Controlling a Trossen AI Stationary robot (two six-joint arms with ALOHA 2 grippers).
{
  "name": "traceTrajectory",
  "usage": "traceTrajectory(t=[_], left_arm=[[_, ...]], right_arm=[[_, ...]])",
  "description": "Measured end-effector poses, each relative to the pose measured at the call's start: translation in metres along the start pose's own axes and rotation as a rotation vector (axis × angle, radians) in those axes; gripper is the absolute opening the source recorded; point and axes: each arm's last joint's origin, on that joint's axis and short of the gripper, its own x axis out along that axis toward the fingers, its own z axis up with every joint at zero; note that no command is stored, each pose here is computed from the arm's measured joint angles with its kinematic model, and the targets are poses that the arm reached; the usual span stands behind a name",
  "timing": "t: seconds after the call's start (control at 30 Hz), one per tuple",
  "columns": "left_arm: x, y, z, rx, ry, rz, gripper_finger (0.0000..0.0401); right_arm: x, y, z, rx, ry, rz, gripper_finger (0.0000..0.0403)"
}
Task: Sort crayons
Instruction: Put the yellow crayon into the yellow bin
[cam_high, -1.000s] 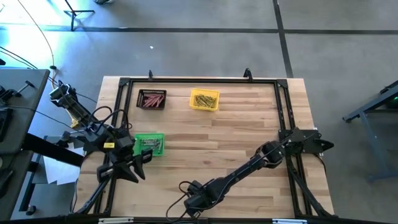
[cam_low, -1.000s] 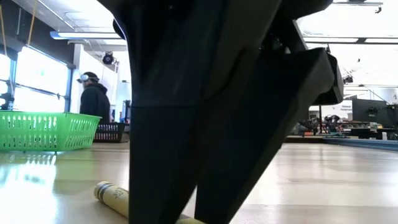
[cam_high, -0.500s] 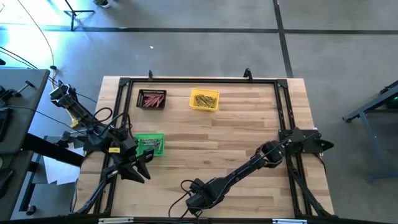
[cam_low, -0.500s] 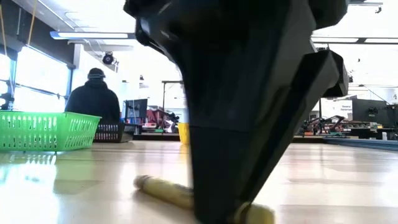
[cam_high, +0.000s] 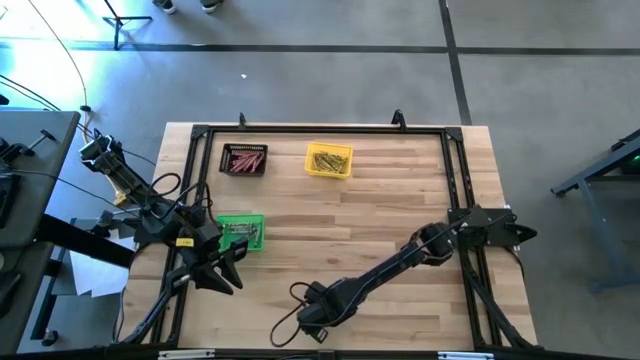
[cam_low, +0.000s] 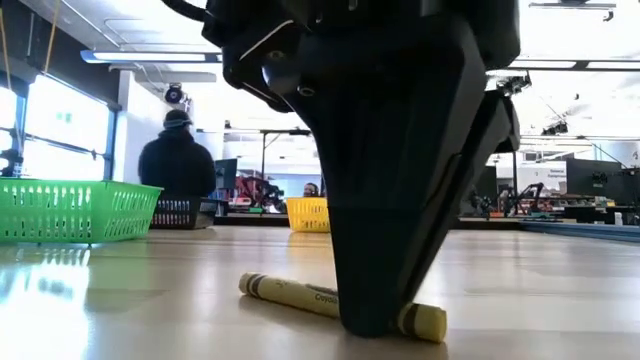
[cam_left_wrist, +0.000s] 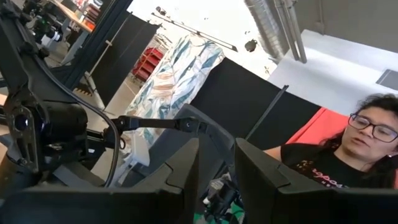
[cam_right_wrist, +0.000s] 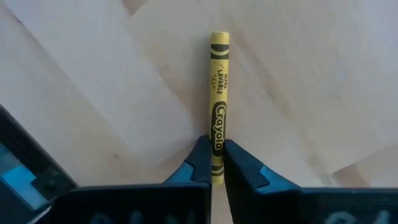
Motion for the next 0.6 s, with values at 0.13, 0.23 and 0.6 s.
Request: traceTrajectory(t=[0.13,0.23,0.6], left_arm=[[0.000,0.000,0.000,0.000,0.005,0.003,0.0087],[0.000,0.000,0.000,0.000,0.005,0.004,0.0087],[0.000,0.003,-0.001,0.002,-0.011,0.064,0.0087]], right_arm=[[-0.012,-0.004,0.005,-0.029,-0.067,-0.024,0.0015],[-0.033,-0.007,0.009,-0.064,-0.132,-0.029,0.0016],[-0.117,-0.036,0.015,-0.206,-0.263,-0.116,0.0011]])
